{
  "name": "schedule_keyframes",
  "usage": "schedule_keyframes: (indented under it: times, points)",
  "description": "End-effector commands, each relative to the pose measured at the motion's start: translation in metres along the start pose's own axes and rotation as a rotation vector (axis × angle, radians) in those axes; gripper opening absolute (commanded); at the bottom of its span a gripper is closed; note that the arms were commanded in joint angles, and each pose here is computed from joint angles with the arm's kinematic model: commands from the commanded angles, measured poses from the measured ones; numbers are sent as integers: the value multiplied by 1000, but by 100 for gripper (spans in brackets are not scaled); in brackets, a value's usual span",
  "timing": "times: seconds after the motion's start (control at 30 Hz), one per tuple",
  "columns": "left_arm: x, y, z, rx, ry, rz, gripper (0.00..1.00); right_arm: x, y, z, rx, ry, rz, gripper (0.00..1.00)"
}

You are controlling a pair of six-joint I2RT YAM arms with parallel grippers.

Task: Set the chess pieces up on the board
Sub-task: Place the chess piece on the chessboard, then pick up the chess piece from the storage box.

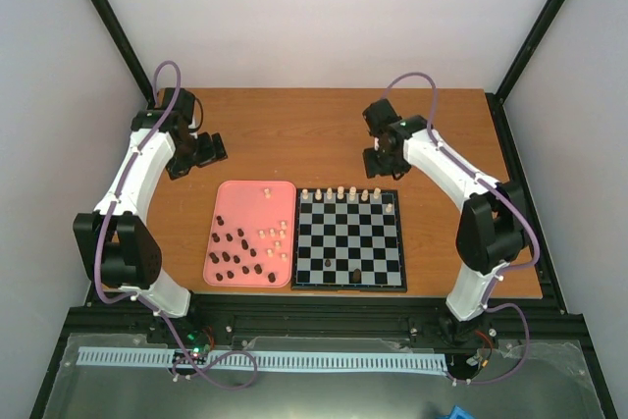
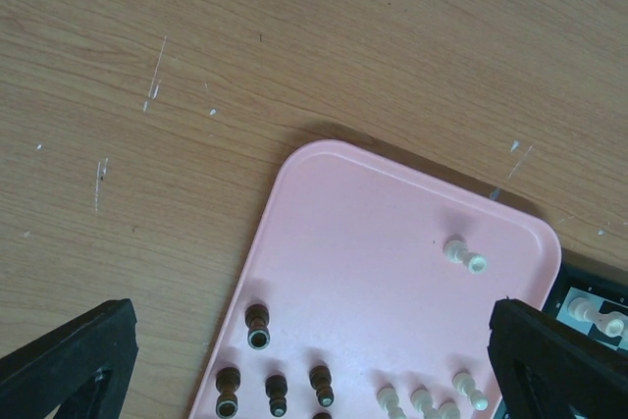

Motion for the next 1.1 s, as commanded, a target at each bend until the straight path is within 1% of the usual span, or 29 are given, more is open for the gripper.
schedule_keyframes:
  times: [0.0,0.13,0.3,0.43,0.53,0.7,1.0,1.07]
  points:
    - [14,-7,11,-24,-44,-8,100,35,14,33,75,-109,6,57]
    - [15,-7,14,-28,-51,-4,100,67,67,34,183,-163,92,57]
    - [13,-9,17,-42,-49,-3,100,95,154,28,322,-193,220,56]
    - [12,-8,19,-43,-54,-4,100,98,213,12,393,-169,289,57]
    - [12,-7,20,-45,-56,-4,100,93,246,-2,428,-140,332,58]
    - [11,-9,21,-55,-53,-6,100,81,274,-33,472,-87,351,59]
    - [10,-10,18,-57,-43,-5,100,81,285,-62,471,-61,365,55]
    - [10,-10,17,-57,-41,-6,100,81,289,-67,478,-56,367,52]
Point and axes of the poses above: each gripper's point midway between its finger pads, its own z axis back along the fingers, its own y axis along the line the jaws close on, x = y × z, the point moved 2 cm from there along z, back along the fingers, and after that the axes turned 10 degrees about z, right-handed, at the moved point
